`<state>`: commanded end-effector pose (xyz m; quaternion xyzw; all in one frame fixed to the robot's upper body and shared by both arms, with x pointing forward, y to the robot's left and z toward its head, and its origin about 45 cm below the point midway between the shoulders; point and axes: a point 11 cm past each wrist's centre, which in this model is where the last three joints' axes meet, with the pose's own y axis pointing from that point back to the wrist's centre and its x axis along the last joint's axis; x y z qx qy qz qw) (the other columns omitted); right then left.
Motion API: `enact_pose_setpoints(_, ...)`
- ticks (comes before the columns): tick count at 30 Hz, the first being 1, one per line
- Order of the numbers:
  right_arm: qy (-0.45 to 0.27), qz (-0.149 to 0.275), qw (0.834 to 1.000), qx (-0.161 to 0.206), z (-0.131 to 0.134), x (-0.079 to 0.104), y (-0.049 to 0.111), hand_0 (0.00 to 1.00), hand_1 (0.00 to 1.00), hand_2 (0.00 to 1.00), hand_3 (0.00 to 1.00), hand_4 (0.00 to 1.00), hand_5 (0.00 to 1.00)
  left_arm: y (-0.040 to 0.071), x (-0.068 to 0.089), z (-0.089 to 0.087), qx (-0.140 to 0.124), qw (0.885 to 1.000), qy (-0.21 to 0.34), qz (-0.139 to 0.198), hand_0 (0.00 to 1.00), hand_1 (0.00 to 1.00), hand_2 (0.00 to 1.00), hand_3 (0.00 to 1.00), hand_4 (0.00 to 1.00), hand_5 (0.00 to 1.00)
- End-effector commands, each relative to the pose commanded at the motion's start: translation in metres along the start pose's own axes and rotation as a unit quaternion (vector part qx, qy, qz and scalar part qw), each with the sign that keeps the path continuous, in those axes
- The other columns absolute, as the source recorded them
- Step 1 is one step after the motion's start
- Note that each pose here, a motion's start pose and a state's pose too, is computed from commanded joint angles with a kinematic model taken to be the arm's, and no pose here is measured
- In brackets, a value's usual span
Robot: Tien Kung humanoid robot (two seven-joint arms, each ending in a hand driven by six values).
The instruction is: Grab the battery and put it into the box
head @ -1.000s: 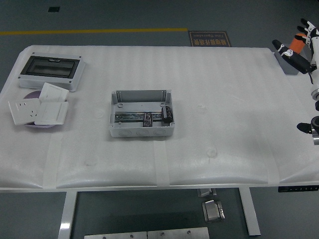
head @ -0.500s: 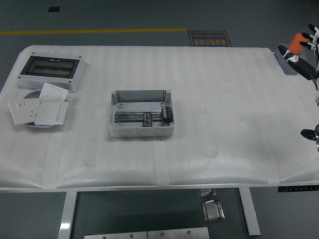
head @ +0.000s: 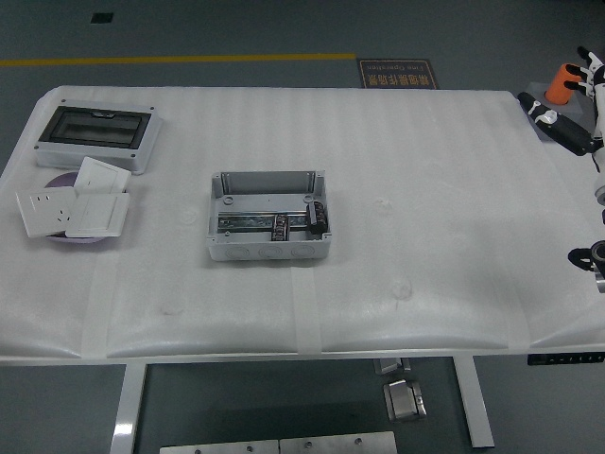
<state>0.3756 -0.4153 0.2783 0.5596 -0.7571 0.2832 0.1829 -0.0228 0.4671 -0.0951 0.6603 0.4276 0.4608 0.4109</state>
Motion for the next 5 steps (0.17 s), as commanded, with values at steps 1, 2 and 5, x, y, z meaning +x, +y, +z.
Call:
enact_pose_setpoints(1, -0.005, 0.002, 1.000, -0.002, 0.0012, 0.0012, 0.0005, 0.890, 0.795, 0.847, 0.994, 0.941, 0.525, 0.0000, -0.0002, -0.0002, 0.000, 1.000, 0.000, 0.000, 0.600, 0.624, 0.392, 0.474, 0.495, 0.506)
enact_pose_setpoints(2, -0.008, 0.004, 1.000, -0.004, 0.0024, 0.0024, 0.0010, 0.890, 0.795, 0.847, 0.994, 0.937, 0.519, -0.0002, -0.0005, -0.0007, 0.001, 1.000, 0.000, -0.001, 0.601, 0.624, 0.393, 0.474, 0.495, 0.506)
enact_pose_setpoints(5, -0.015, 0.009, 1.000, -0.007, 0.0049, 0.0055, 0.0025, 0.890, 0.795, 0.847, 0.994, 0.937, 0.519, -0.0008, -0.0022, -0.0029, 0.003, 1.000, 0.002, -0.002, 0.601, 0.624, 0.393, 0.474, 0.495, 0.506)
